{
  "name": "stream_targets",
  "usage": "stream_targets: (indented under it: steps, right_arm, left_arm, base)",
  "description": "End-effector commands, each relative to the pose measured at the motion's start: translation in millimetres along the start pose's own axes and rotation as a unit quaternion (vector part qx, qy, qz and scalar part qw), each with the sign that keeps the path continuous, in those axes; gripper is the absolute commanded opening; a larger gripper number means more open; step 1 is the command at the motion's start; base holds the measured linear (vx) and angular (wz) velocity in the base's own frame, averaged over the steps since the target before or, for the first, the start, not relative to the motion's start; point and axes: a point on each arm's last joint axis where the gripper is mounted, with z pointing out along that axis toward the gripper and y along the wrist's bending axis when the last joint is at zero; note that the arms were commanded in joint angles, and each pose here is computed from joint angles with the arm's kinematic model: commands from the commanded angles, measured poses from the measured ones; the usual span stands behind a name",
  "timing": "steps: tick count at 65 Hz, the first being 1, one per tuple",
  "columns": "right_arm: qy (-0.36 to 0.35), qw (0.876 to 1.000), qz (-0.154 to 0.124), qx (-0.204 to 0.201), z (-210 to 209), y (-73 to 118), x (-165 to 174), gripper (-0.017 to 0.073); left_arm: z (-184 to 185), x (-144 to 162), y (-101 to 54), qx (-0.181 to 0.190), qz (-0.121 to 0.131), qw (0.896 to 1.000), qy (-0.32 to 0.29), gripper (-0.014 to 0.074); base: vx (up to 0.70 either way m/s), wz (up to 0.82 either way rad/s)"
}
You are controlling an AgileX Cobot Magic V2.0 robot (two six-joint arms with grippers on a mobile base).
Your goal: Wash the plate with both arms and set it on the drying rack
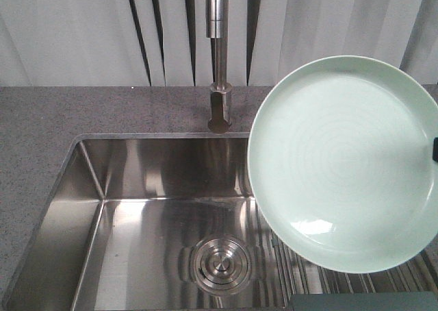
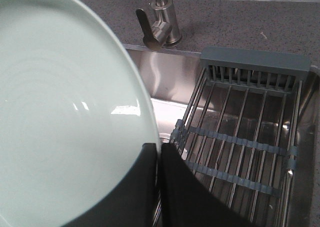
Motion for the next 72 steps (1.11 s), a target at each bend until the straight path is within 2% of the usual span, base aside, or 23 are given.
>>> stream_targets:
  steps: [1,40,46,50,58,63,68,72]
  right_arm:
    - [-0.043,0.999,0.000,-0.003,-5.6,4.2,-10.6,-0.0010]
    - [-0.043,0.999,0.000,-0.003,-5.6,4.2,-10.6,-0.0010]
    - [-0.043,0.999,0.000,-0.003,-5.6,4.2,-10.6,-0.0010]
    - [-0.043,0.999,0.000,-0.003,-5.6,4.3,-10.7,-0.0010]
    - [-0.043,0.999,0.000,-0.003,-5.6,4.3,-10.6,-0.0010]
    - [-0.043,0.999,0.000,-0.003,-5.6,4.3,-10.6,-0.0010]
    - [-0.043,0.999,0.000,-0.003,-5.6,4.3,-10.6,-0.0010]
    - [-0.043,0.999,0.000,-0.003,-5.6,4.3,-10.6,-0.0010]
  left_arm:
    - [-0.6,-1.8,-0.9,0.005,-0.005,0.999,-0.036,-0.0006]
    - [-0.6,-1.8,-0.9,0.005,-0.005,0.999,-0.036,-0.0006]
    - [-0.6,-1.8,-0.9,0.005,-0.014,0.999,-0.036,-0.0006]
    - [-0.6,-1.8,-0.9,0.006,-0.045,0.998,-0.036,-0.0006]
    - [-0.6,-1.8,-0.9,0.011,-0.178,0.983,-0.035,-0.0006]
    - [-0.7,-2.8,-0.8,0.014,-0.238,0.970,-0.039,-0.0006]
    - [-0.8,-4.1,-0.6,0.016,-0.276,0.960,-0.046,-0.0006]
    - [-1.0,-5.5,-0.3,0.018,-0.291,0.955,-0.054,-0.0006]
  base:
    - [0.00,0.00]
    - [0.00,0.00]
    - [0.00,0.00]
    - [0.00,0.00]
    - [0.00,0.00]
    - [0.00,0.00]
    - [0.00,0.00]
    - [0.00,0.00]
